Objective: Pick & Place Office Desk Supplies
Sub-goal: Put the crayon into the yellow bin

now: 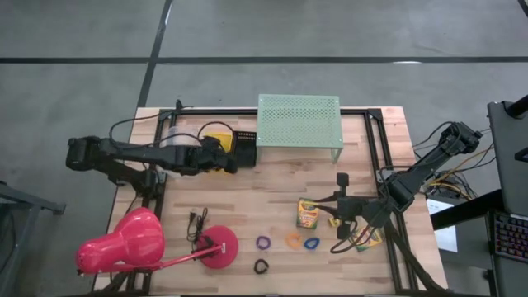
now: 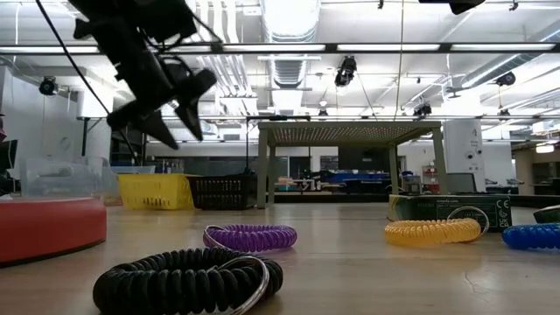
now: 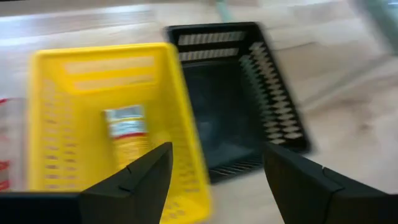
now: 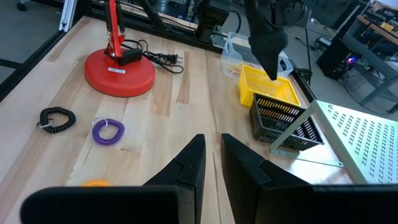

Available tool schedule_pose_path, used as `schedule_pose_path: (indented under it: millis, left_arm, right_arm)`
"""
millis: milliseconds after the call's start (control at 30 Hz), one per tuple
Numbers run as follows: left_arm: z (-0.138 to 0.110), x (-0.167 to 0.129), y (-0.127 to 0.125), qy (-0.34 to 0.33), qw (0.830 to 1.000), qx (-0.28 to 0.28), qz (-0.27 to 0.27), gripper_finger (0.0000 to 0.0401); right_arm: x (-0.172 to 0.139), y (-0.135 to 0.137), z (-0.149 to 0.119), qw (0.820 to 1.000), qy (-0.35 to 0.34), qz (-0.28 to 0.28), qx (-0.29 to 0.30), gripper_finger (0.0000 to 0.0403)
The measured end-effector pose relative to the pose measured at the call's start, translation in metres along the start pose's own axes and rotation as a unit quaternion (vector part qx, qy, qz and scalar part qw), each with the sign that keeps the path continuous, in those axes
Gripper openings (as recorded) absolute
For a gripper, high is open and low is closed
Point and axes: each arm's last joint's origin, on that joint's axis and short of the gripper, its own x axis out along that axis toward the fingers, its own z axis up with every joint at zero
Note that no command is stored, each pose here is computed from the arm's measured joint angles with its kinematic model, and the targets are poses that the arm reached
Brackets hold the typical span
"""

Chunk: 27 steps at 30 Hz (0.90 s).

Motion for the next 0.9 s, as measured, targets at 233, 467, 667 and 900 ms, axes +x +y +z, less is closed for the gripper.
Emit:
schedule_pose_path:
  millis: [233,467,667,900]
  left_arm:
    - [-0.007,-0.015,-0.023,-0.019,0.997,0.021,-0.078,0.0248]
    - [-0.016,-0.028,-0.040,0.009,0.987,0.028,-0.158,0.0247]
    - [-0.035,-0.028,-0.057,-0.009,0.978,0.075,-0.192,0.0247]
    - [-0.070,-0.013,-0.086,-0.044,0.943,0.226,-0.239,0.0247]
  right_arm:
    - [0.000,0.000,0.000,1.000,0.000,0.000,0.000,0.0047]
    - [0.000,0.000,0.000,1.000,0.000,0.000,0.000,0.0047]
    - [0.000,0.000,0.000,1.000,0.000,0.000,0.000,0.0047]
    - [0.000,0.000,0.000,1.000,0.000,0.000,0.000,0.0047]
